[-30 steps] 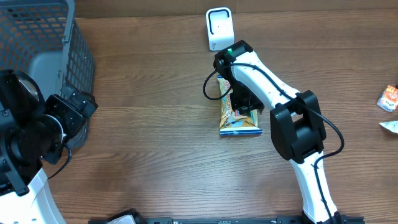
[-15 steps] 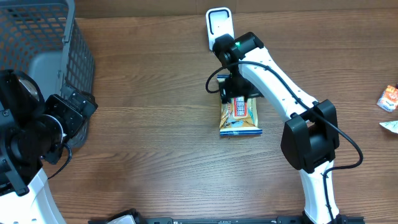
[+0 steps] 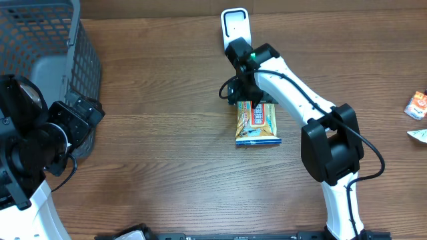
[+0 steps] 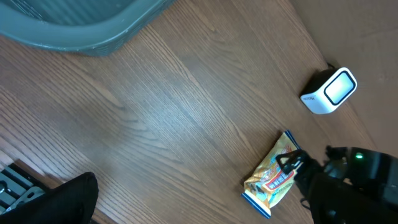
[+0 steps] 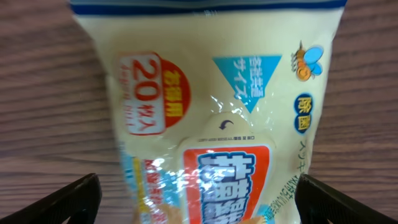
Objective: Scan the item barcode
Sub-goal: 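Drag the wipes bag rightward toward the scanner and regrip, then lift the wipes bag up in front of the scanner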
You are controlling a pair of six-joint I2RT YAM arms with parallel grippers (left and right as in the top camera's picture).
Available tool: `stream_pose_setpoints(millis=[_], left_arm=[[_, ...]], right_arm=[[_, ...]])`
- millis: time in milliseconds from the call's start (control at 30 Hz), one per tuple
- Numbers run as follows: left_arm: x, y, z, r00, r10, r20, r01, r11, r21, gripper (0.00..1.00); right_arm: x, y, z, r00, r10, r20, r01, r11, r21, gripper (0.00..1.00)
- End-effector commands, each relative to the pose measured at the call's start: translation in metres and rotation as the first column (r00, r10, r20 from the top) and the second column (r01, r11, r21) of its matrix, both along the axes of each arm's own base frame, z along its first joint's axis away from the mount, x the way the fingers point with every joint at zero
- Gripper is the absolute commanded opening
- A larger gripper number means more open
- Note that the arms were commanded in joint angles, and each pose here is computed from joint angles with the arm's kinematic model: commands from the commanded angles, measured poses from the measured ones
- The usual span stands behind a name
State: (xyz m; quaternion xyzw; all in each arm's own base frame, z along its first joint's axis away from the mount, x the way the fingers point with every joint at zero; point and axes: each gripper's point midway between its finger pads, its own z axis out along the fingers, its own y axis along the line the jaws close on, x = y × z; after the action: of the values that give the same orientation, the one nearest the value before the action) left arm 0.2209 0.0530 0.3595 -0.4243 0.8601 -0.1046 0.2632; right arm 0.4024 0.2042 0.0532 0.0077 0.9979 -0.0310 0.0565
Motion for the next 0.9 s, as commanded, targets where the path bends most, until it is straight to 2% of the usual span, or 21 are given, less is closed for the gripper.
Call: stream_pose_setpoints(millis=[0, 67, 133, 267, 367, 433, 500, 733, 800, 867], left_arm=[[-0.001, 0.001, 0.002, 1.000, -0.002, 0.007, 0.002, 1.000, 0.007, 1.00], [-0.001, 0.001, 0.002, 1.000, -0.002, 0.007, 0.002, 1.000, 0.007, 1.00], [-0.001, 0.001, 0.002, 1.000, -0.002, 0.007, 0.002, 1.000, 0.007, 1.00], [-0.001, 0.001, 0.002, 1.000, -0.002, 0.007, 0.002, 1.000, 0.007, 1.00], [-0.001, 0.001, 0.002, 1.000, -0.002, 0.007, 0.002, 1.000, 0.007, 1.00], [-0.001, 0.001, 0.002, 1.000, -0.002, 0.007, 0.002, 1.000, 0.007, 1.00], [-0.001, 0.001, 0.002, 1.000, -0.002, 0.007, 0.002, 1.000, 0.007, 1.00], [-0.001, 0.001, 0.002, 1.000, -0.002, 0.007, 0.002, 1.000, 0.007, 1.00], [-0.001, 0.001, 0.002, 1.000, -0.002, 0.007, 0.002, 1.000, 0.007, 1.00], [-0.001, 0.001, 0.002, 1.000, -0.002, 0.007, 0.002, 1.000, 0.007, 1.00]], right_arm=[[-0.011, -0.008, -0.019, 0.999, -0.020, -0.028, 0.020, 0.999, -0.034, 1.00], [-0.018, -0.008, -0.030, 0.998, -0.020, -0.053, 0.019, 0.999, -0.028, 0.97], [-0.024, -0.008, -0.037, 0.997, -0.020, -0.073, 0.018, 1.000, -0.019, 0.88], [-0.027, -0.010, -0.041, 0.996, -0.047, -0.081, 0.045, 0.999, -0.024, 0.59], [-0.027, -0.009, -0.039, 0.996, -0.046, -0.079, 0.045, 0.999, -0.023, 0.41], [-0.028, -0.010, -0.037, 0.995, -0.046, -0.085, 0.044, 0.999, -0.027, 0.25], [-0.029, -0.011, -0.031, 0.994, -0.047, -0.094, 0.044, 0.999, -0.032, 0.06], [-0.032, -0.005, 0.009, 0.991, -0.025, -0.133, 0.024, 1.000, -0.009, 0.04], [-0.034, 0.008, 0.024, 0.987, 0.025, -0.161, -0.014, 0.997, 0.074, 0.04], [-0.038, 0.029, 0.042, 0.975, 0.110, -0.191, -0.068, 0.974, 0.218, 0.04]])
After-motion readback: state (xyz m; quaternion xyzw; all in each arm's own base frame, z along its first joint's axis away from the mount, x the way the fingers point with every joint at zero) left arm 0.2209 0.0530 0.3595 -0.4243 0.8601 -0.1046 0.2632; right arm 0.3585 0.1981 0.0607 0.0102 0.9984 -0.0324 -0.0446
